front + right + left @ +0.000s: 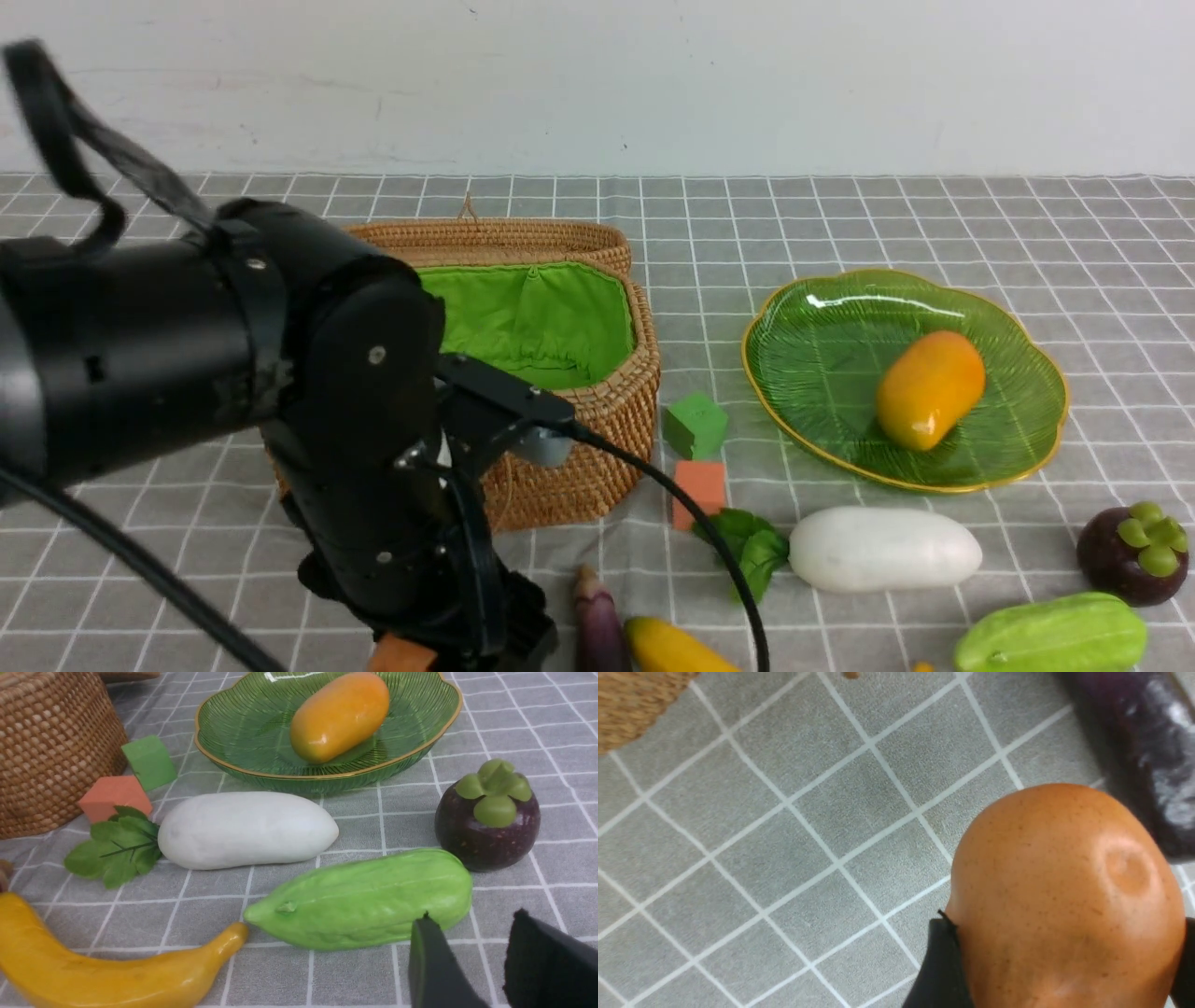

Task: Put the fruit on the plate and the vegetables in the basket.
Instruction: Grab a potato with your left arm and place it in the basket on the left

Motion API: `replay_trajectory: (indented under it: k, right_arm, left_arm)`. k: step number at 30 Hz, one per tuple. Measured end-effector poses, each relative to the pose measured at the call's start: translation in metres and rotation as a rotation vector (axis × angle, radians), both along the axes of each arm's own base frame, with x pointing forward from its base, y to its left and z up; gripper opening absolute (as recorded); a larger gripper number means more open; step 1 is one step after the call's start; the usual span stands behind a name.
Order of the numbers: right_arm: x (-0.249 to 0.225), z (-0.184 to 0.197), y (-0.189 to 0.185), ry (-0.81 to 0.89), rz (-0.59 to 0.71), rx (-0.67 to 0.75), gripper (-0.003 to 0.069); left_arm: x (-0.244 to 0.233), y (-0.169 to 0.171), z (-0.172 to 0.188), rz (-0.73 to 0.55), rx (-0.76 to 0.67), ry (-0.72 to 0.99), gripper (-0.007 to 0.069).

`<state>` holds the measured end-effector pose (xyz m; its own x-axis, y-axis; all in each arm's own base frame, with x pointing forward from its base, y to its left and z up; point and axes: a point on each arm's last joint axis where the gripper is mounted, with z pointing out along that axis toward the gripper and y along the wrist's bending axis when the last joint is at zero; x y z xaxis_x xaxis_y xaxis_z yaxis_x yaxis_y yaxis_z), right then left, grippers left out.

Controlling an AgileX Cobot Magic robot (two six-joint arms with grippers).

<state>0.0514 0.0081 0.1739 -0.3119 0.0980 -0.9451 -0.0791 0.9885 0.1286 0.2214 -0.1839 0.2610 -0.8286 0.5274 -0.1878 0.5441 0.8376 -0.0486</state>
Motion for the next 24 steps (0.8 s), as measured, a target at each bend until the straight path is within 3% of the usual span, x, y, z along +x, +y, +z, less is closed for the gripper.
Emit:
replay_trajectory:
  k: [14,24]
  right_arm:
    - [0.0,0.0,0.0,0.0,0.0,0.0,0.024]
    - [0.0,0.0,0.0,0.0,0.0,0.0,0.024]
  left_arm:
    - [-0.009,0.015,0.075,0.009,-0.105,-0.229,0.0549]
    - [0.008,0.016,0.1,0.055,-0.13,-0.449,0.0549]
